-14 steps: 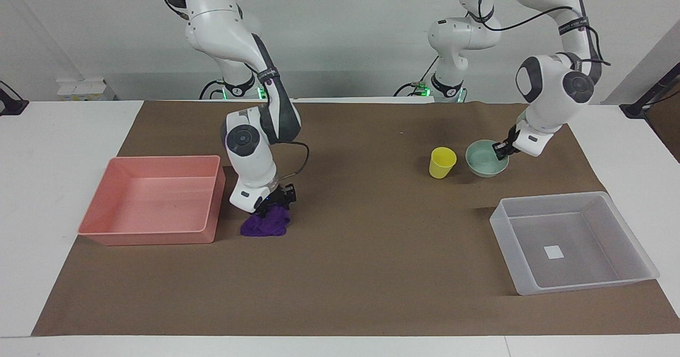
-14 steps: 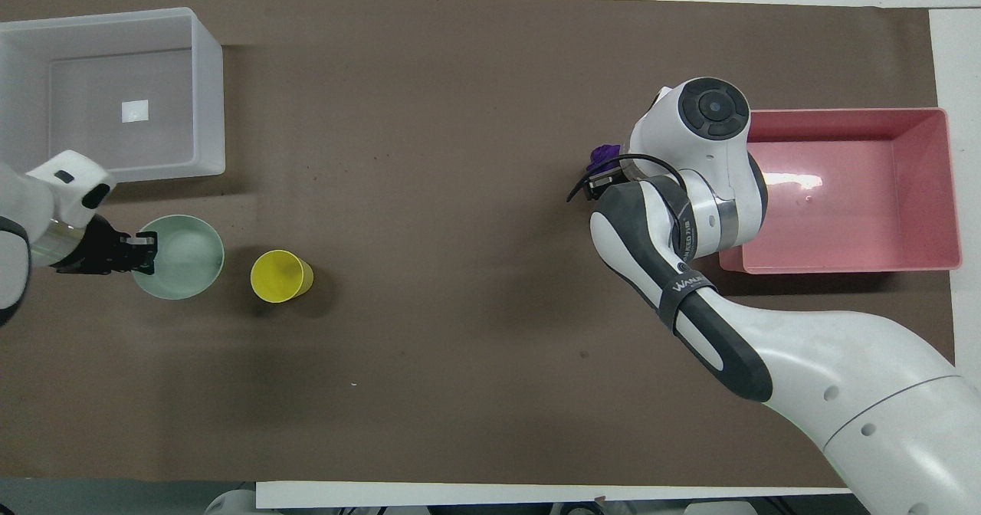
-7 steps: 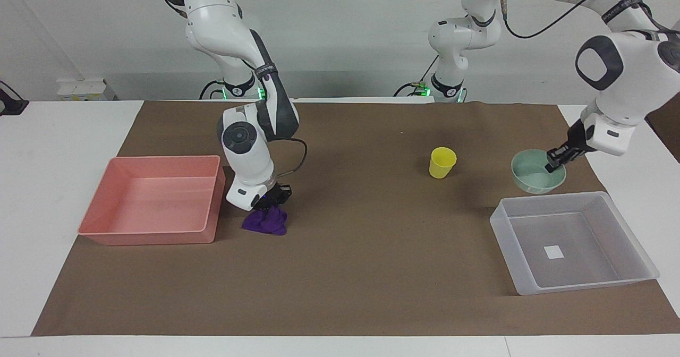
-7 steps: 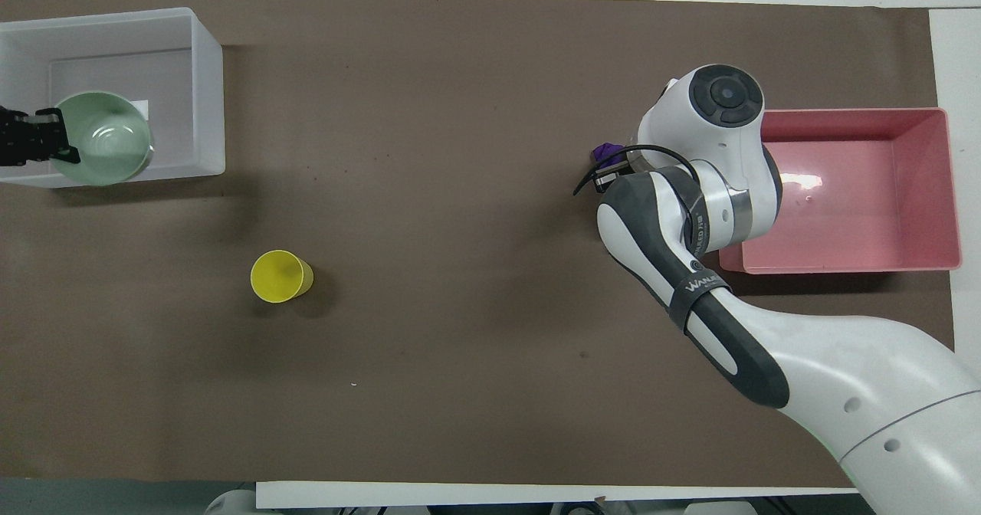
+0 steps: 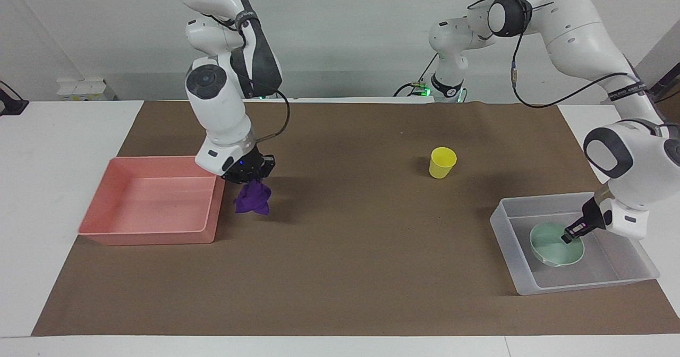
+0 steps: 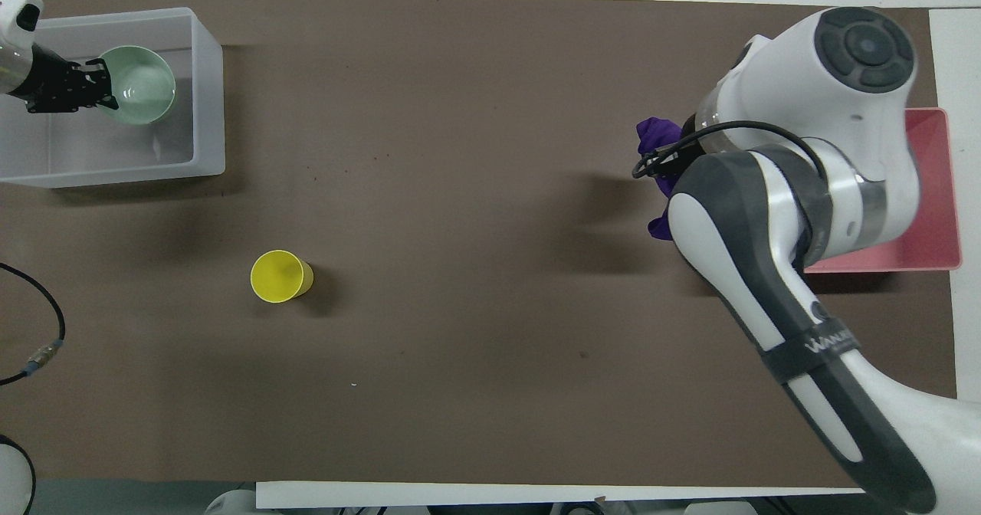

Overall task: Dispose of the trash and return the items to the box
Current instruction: 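Place the green bowl in the clear box while the right gripper moves cloth, then reach the left gripper to the yellow cup while the right gripper releases cloth, then lift the yellow cup with the left gripper toward the clear box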

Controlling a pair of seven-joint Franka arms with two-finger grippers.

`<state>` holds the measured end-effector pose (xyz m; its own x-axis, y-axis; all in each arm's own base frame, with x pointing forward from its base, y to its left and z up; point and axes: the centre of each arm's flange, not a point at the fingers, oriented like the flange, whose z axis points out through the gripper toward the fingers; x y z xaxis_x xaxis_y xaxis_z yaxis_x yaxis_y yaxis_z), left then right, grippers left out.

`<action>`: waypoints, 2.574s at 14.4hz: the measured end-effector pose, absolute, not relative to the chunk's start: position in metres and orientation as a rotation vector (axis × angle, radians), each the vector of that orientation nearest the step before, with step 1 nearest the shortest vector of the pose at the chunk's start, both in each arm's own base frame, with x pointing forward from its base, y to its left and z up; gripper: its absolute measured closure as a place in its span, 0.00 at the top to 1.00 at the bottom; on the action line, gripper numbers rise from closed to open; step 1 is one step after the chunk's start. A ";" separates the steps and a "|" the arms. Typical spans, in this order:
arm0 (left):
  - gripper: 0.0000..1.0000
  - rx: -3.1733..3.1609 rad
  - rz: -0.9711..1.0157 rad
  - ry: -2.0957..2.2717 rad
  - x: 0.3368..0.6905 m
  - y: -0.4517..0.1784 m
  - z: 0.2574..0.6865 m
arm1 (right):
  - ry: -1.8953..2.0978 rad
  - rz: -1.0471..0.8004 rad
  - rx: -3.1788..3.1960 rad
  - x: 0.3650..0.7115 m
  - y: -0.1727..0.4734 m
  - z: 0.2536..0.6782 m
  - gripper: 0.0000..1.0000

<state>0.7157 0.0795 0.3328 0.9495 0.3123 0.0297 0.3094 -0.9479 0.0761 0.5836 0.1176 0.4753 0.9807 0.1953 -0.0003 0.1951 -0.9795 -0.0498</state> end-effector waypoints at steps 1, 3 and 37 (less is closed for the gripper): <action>0.04 3.031 0.063 0.495 0.715 0.084 0.325 | -0.254 0.014 -3.082 0.583 0.097 0.484 0.13; 0.21 3.029 0.072 0.502 0.715 0.084 0.326 | -0.172 0.035 -3.088 0.582 0.052 0.491 0.13; 0.04 3.101 0.009 0.325 0.472 -0.135 0.432 | -0.196 0.246 -3.058 0.546 -0.006 0.567 1.00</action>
